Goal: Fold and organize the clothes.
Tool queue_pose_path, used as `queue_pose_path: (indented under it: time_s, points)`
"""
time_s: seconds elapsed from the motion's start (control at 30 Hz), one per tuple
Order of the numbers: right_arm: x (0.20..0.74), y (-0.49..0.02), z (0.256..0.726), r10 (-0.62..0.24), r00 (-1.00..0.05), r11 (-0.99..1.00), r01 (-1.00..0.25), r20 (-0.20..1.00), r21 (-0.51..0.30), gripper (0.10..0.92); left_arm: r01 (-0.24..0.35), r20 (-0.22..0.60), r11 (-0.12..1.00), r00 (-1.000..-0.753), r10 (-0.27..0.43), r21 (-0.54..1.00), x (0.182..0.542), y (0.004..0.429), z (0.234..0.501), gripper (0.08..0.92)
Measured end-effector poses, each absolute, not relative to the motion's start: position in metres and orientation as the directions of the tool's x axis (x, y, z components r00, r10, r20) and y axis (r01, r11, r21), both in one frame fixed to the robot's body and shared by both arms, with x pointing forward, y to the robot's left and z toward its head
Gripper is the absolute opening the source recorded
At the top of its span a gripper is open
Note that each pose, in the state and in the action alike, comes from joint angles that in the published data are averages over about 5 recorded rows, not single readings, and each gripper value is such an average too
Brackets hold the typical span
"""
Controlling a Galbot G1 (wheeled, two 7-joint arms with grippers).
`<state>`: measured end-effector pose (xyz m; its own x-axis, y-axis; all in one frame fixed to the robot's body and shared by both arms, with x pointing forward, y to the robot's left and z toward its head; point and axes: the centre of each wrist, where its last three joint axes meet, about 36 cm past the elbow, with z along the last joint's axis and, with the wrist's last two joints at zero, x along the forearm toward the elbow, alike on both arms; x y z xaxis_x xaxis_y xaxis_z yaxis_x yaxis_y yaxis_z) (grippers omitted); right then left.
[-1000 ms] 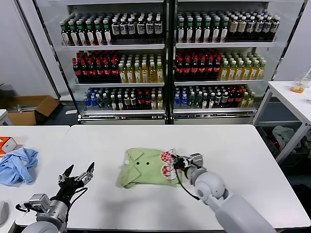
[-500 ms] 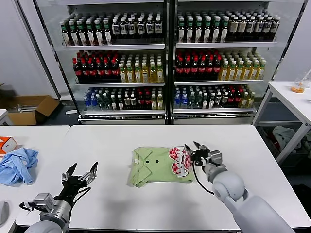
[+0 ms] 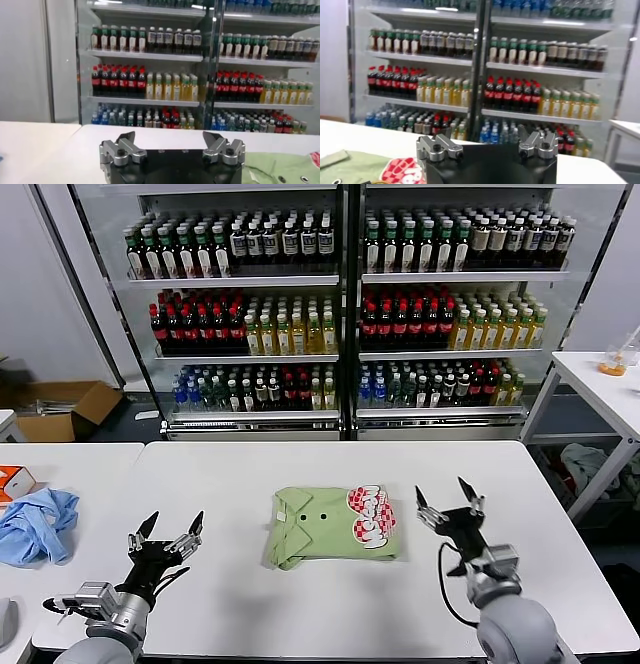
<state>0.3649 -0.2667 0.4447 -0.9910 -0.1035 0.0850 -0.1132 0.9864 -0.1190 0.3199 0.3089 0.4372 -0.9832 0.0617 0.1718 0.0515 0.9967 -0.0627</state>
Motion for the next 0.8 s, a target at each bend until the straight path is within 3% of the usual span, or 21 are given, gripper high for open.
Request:
queue_pose_path:
  time_s: [0.43, 0.8]
  points:
    - [0.315, -0.281, 0.443, -0.031, -0.998, 0.993, -0.037, 0.056, -0.116, 0.823, 0.067, 0.158, 0.997, -0.985, 0.073, -0.045, 0.312, 0.296, 0.439, 0.823]
    - [0.299, -0.281, 0.45, -0.018, -0.999, 0.99, -0.022, 0.035, -0.142, 0.823, 0.071, 0.145, 0.996, -0.986, 0.077, -0.049, 0.305, 0.289, 0.442, 0.823]
